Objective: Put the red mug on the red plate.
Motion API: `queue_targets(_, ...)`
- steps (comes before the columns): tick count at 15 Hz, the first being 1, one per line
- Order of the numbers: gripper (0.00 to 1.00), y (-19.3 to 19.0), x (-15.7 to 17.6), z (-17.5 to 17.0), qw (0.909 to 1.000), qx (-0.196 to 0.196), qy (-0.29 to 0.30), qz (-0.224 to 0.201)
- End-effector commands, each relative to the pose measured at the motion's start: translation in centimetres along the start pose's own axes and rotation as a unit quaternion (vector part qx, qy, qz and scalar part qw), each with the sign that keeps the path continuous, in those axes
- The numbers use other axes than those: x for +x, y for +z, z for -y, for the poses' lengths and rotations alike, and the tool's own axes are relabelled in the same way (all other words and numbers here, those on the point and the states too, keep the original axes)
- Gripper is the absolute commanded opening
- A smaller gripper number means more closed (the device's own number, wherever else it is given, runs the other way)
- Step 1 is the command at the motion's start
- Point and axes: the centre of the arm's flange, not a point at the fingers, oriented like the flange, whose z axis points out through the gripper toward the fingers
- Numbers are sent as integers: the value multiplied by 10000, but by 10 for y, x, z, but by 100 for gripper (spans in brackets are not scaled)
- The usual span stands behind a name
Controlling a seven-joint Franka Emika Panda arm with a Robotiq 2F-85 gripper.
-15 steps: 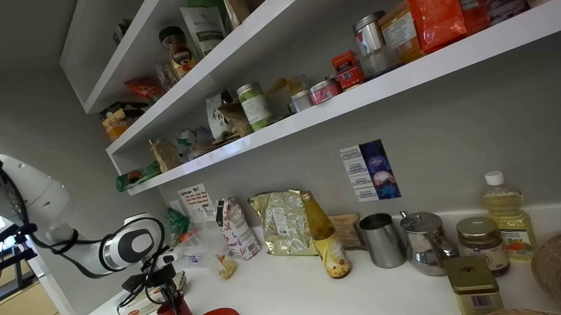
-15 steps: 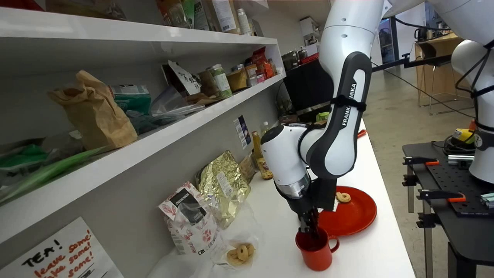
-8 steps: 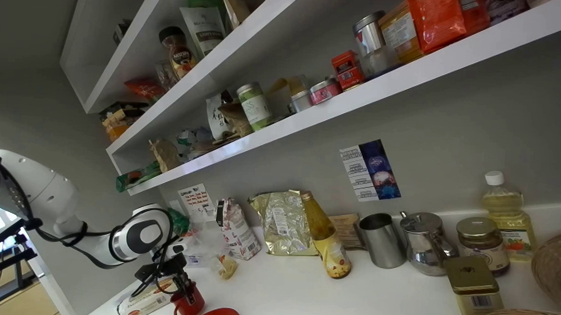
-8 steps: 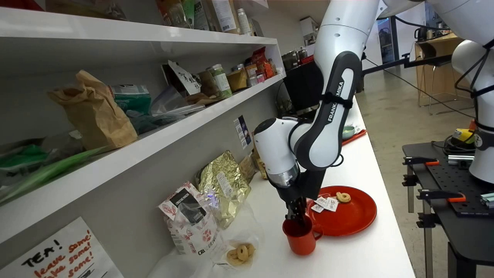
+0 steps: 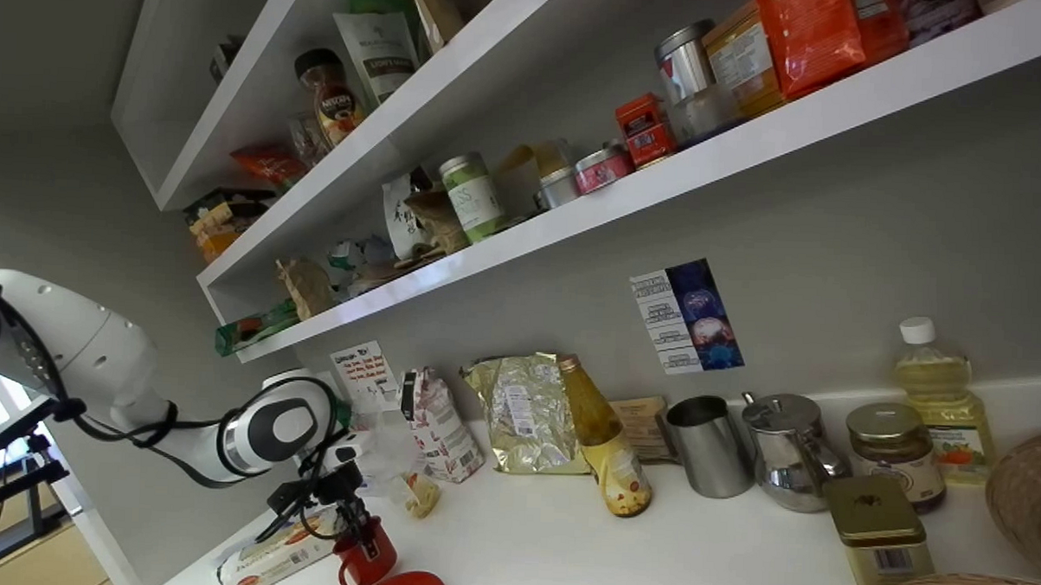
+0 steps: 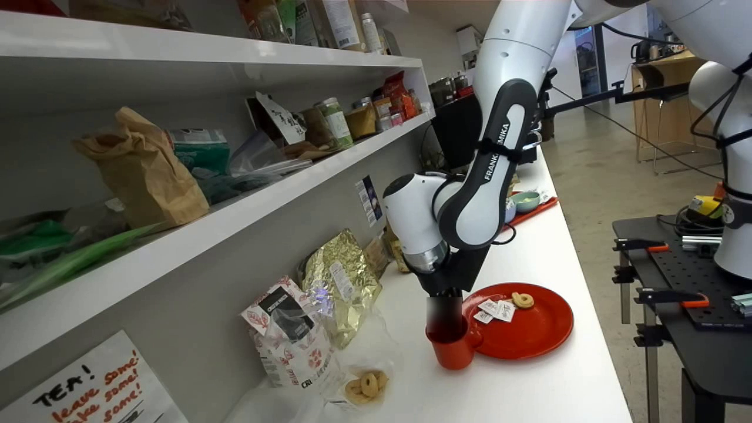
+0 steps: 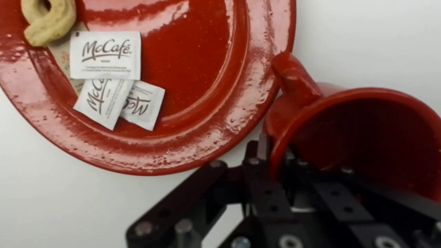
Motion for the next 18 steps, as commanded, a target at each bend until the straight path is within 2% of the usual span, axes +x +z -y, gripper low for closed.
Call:
queue_targets(1, 2, -15, 8, -8, 9999, 36, 50, 109)
queue_targets(9, 2, -17, 9, -21, 9997, -9, 156, 211)
queue_targets(18, 2, -2, 5, -68, 9980, -177, 470, 374)
